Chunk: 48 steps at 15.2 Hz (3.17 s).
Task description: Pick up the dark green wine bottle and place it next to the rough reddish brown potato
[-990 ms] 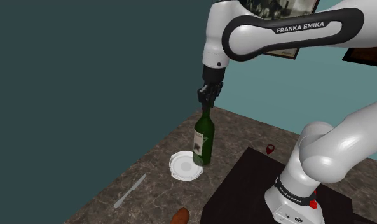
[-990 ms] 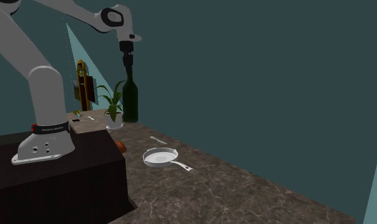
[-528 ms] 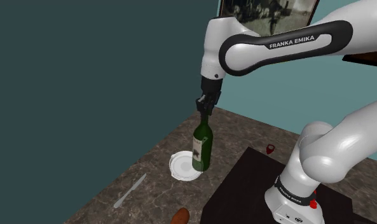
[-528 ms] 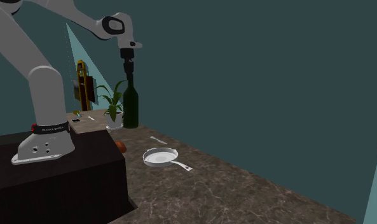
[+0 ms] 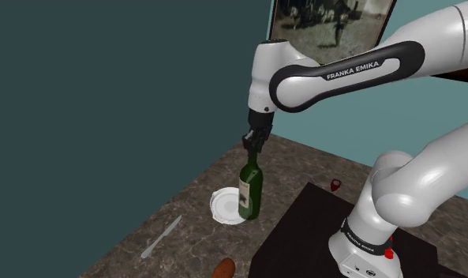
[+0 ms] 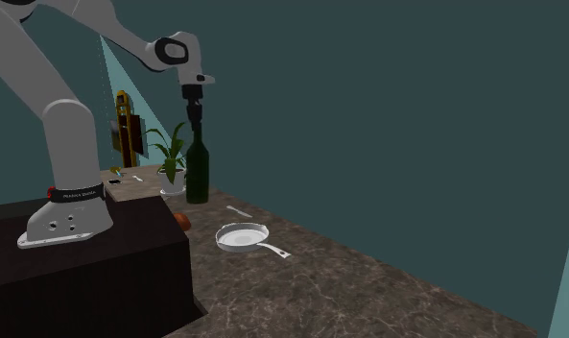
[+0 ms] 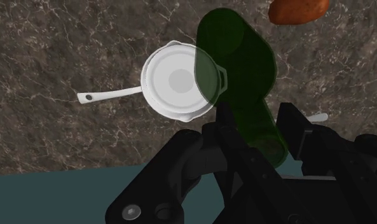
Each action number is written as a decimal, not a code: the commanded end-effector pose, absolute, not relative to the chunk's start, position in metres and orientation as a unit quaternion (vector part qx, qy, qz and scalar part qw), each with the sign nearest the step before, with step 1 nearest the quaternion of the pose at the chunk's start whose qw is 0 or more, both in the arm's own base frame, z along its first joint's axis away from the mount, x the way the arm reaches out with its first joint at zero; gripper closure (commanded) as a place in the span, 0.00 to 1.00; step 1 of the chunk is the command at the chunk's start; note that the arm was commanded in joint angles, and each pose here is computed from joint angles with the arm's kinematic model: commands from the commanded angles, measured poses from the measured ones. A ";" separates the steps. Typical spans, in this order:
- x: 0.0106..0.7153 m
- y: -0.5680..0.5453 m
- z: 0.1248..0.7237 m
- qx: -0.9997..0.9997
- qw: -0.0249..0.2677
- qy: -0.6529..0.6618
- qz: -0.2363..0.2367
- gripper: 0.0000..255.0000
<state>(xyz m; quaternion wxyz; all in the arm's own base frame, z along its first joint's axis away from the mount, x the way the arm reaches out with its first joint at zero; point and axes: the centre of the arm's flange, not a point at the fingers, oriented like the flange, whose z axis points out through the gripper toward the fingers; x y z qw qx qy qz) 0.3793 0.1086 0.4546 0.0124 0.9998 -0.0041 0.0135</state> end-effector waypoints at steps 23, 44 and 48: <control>0.380 0.108 0.328 1.000 0.012 -0.004 0.014 1.00; 0.380 0.108 0.280 1.000 0.012 -0.004 0.014 0.00; 0.379 0.109 0.320 1.000 0.012 -0.004 0.014 0.00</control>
